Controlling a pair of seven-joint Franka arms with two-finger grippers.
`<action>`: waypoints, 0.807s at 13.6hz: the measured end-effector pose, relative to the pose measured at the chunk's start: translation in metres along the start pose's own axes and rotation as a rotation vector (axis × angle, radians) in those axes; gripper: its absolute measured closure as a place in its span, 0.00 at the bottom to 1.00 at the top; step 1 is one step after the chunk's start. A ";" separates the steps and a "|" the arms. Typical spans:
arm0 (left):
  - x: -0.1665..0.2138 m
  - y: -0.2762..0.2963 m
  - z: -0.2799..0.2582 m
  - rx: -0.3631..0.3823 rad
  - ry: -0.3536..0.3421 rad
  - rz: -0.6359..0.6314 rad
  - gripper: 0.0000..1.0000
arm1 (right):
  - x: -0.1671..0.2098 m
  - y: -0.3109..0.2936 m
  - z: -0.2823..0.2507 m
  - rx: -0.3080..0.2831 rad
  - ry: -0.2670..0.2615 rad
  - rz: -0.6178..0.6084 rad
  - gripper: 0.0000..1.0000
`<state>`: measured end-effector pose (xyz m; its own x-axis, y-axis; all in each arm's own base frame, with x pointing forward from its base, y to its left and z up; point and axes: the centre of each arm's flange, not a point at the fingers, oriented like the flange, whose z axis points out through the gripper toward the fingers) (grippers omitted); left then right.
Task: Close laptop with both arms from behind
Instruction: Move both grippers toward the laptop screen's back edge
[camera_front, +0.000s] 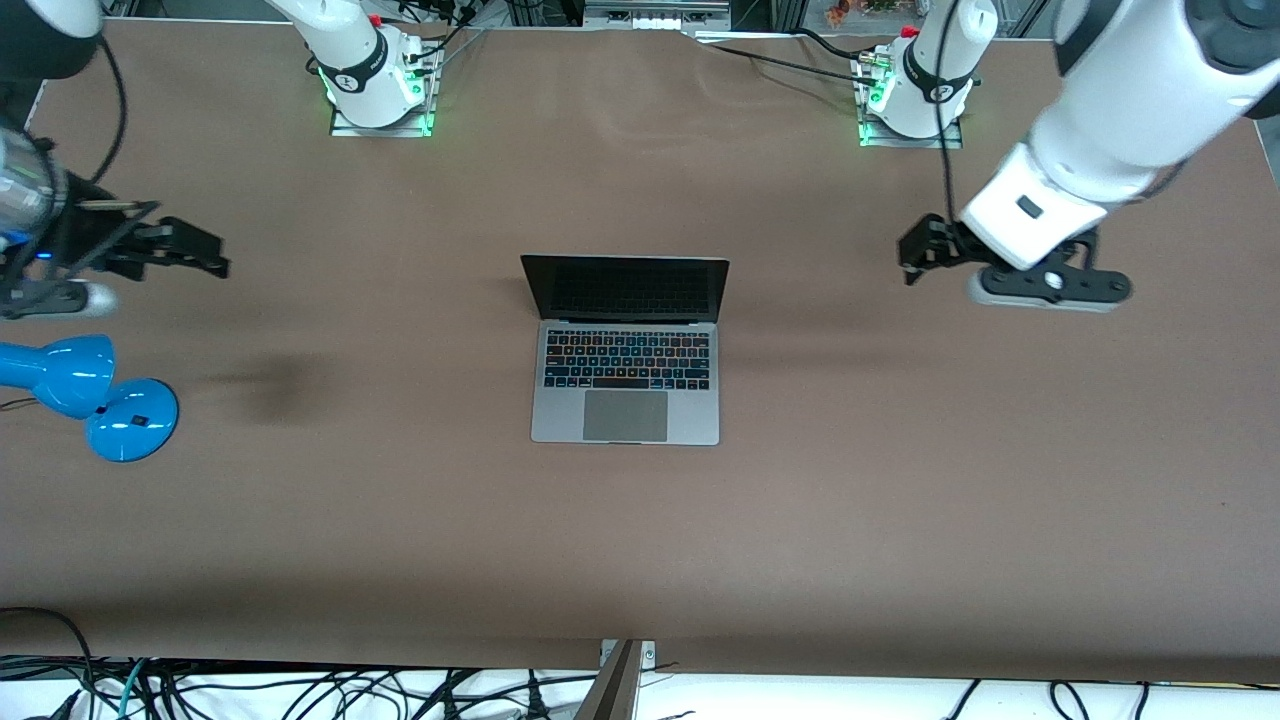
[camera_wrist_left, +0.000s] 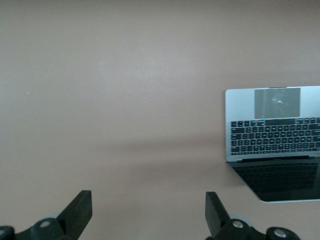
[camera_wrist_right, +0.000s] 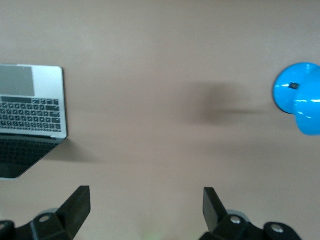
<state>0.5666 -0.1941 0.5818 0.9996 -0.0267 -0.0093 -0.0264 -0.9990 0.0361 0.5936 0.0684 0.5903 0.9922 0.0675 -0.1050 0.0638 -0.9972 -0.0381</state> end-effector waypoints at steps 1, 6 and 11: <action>-0.004 0.011 0.000 -0.002 -0.001 -0.006 0.00 | 0.000 -0.018 0.002 -0.003 -0.004 -0.026 0.00; -0.016 0.041 0.001 -0.007 -0.009 -0.021 0.00 | -0.004 -0.085 0.014 -0.017 -0.020 0.013 0.00; -0.027 0.062 0.003 0.001 -0.029 -0.028 0.00 | -0.012 -0.139 0.027 -0.033 -0.033 0.080 0.00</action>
<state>0.5379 -0.2552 0.5815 0.9992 0.0005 -0.0392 0.0018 -0.9994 0.0343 0.5701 0.2074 0.5700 0.9902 -0.0117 -0.1395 -0.0113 -0.9999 0.0041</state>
